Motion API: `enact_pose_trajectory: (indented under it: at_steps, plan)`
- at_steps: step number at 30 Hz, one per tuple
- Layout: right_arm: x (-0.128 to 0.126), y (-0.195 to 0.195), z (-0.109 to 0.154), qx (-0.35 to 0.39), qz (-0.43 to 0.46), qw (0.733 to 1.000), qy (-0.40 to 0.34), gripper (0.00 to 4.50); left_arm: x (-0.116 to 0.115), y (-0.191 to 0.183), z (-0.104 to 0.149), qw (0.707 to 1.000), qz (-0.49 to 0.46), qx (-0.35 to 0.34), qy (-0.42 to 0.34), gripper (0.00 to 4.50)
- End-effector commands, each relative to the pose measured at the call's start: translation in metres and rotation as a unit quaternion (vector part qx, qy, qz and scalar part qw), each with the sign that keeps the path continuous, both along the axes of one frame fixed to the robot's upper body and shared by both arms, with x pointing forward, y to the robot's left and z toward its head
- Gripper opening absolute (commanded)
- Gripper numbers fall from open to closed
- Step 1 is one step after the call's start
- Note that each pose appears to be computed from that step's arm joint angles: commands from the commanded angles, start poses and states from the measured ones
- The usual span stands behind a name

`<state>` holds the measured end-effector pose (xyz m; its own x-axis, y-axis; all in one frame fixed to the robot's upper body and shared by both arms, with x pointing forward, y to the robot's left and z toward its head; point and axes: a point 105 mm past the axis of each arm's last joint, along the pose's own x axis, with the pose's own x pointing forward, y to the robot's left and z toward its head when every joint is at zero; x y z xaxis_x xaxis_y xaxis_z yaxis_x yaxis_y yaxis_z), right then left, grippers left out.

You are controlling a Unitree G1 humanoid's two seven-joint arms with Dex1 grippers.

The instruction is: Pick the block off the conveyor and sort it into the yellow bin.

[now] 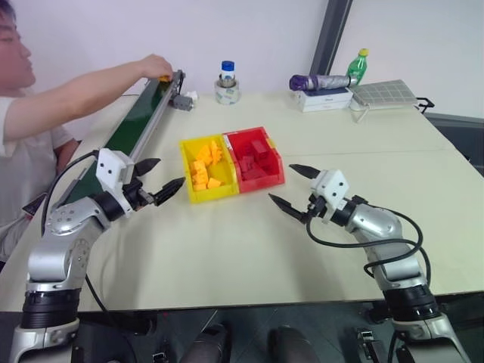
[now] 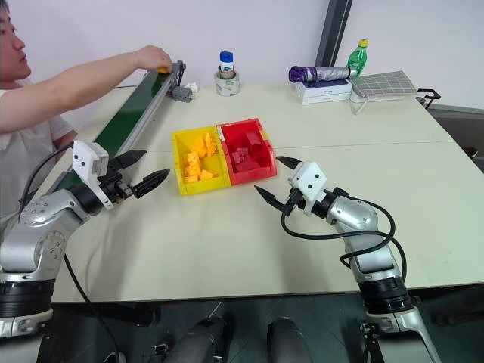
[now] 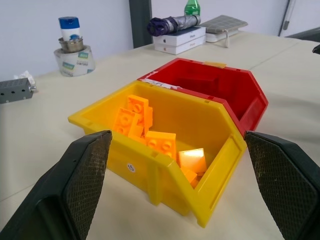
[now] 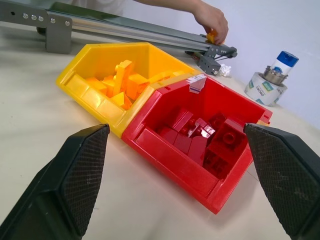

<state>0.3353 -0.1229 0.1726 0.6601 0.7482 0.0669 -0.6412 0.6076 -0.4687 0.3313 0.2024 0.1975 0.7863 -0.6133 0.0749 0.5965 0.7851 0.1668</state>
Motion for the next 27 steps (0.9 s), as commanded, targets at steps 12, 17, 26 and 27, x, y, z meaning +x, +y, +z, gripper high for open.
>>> enact_pose_trajectory:
  at_steps: [12, 17, 26, 27]
  plan:
    - [-0.003, 0.004, 0.015, 0.006, 0.011, 1.0, -0.026, 4.5, -0.003, 0.008, 0.014, 0.999, 0.019, -0.002, -0.042, 4.45]
    - [-0.003, 0.004, 0.015, 0.007, 0.012, 1.0, -0.027, 4.5, -0.008, 0.024, 0.018, 0.996, 0.059, -0.022, -0.061, 4.45]
    - [-0.002, 0.007, 0.015, 0.019, 0.022, 0.999, -0.02, 4.5, -0.025, 0.077, 0.017, 0.979, 0.177, -0.049, -0.091, 4.45]
    - [-0.002, 0.007, 0.015, 0.02, 0.024, 0.999, -0.019, 4.5, -0.026, 0.082, 0.019, 0.975, 0.192, -0.051, -0.097, 4.45]
